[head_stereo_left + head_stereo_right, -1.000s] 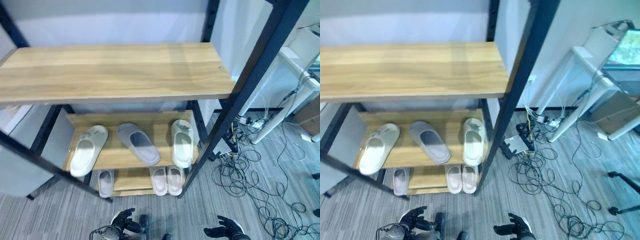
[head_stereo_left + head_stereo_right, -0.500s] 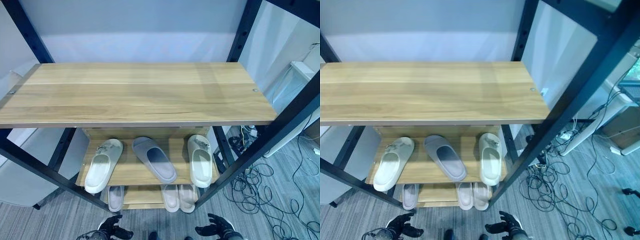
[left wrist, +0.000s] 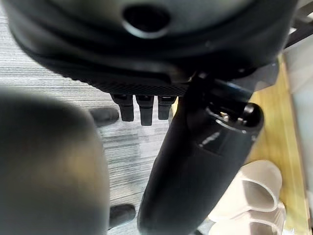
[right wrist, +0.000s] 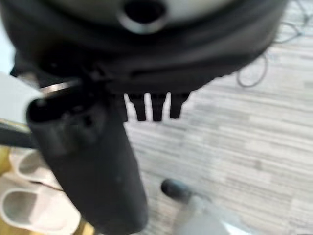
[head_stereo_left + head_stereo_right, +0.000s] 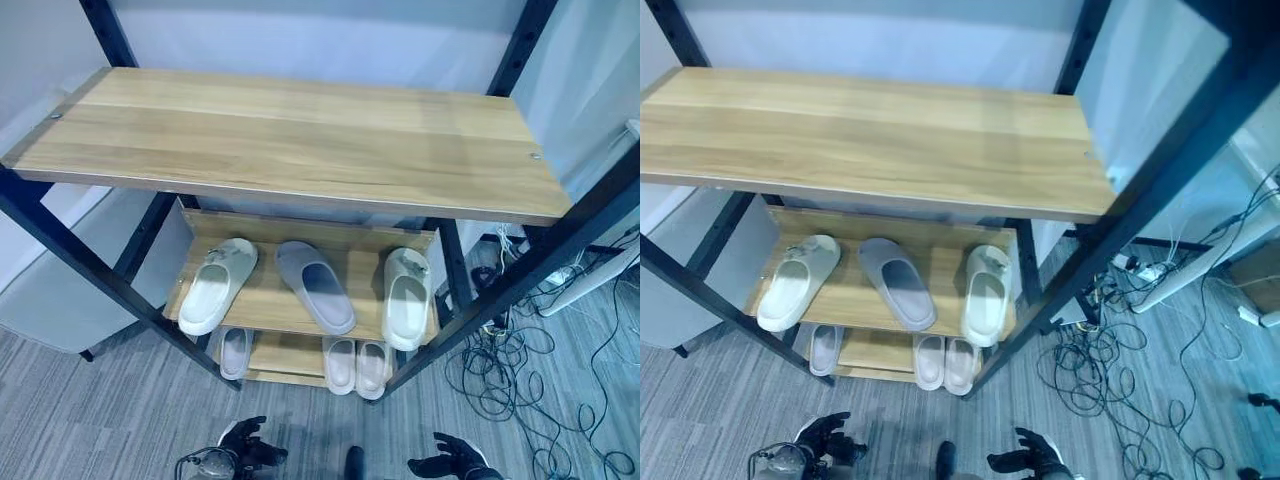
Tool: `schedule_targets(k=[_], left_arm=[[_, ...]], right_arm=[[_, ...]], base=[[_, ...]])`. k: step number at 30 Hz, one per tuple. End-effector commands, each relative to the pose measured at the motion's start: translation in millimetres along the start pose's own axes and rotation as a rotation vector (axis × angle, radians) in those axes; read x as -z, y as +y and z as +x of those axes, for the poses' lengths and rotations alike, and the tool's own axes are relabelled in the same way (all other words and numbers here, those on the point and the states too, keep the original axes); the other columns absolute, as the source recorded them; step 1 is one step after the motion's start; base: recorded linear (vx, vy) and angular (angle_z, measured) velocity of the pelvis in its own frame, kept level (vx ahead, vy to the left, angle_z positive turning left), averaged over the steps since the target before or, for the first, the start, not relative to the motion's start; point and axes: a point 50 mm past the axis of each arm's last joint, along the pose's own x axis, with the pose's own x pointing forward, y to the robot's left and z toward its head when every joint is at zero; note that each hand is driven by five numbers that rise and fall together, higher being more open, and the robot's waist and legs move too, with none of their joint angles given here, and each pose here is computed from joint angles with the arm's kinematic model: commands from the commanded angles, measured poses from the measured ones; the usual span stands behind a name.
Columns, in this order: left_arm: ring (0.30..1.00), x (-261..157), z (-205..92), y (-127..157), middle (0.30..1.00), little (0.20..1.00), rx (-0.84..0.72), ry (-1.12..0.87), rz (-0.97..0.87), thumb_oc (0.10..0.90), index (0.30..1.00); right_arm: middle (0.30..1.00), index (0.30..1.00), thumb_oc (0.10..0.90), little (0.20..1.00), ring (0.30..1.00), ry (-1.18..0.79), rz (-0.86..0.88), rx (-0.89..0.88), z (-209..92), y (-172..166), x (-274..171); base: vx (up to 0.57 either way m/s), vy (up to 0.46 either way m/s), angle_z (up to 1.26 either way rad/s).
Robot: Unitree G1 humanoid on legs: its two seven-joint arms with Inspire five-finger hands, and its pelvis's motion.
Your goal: Arrange the slippers neatly on the shoe rack.
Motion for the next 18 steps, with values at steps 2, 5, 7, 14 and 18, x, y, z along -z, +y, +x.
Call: schedule_targets(k=[2,5,7,14,18], left_arm=[[0.900,0.0,-0.9,16.1,0.900,0.900,-0.028,-0.015,0.071,0.800,0.900],[0.900,0.0,-1.4,23.3,0.900,0.900,-0.046,-0.014,0.062,0.800,0.900],[0.900,0.0,-1.6,25.6,0.900,0.900,-0.054,-0.014,0.058,0.800,0.900],[0.900,3.5,-3.5,35.4,0.900,0.900,-0.080,-0.005,0.036,0.800,0.900],[0.900,4.1,-3.0,29.3,0.900,0.900,-0.070,-0.007,0.015,0.800,0.900]], right_arm=[[0.900,0.900,0.800,0.900,0.900,-0.009,0.010,0.016,-1.1,-5.1,2.5],[0.900,0.900,0.800,0.900,0.900,-0.043,0.010,-0.014,1.0,3.2,-9.1],[0.900,0.900,0.800,0.900,0.900,-0.053,-0.001,-0.019,1.6,4.7,-12.9],[0.900,0.900,0.800,0.900,0.900,-0.100,-0.031,-0.043,1.4,11.3,-21.0],[0.900,0.900,0.800,0.900,0.900,-0.145,-0.050,-0.056,0.7,15.2,-29.2]], base=[[0.00,0.358,-0.16],[-0.08,0.313,-0.14],[-0.11,0.184,-0.37],[-0.04,0.147,-0.25],[0.01,0.006,0.01]])
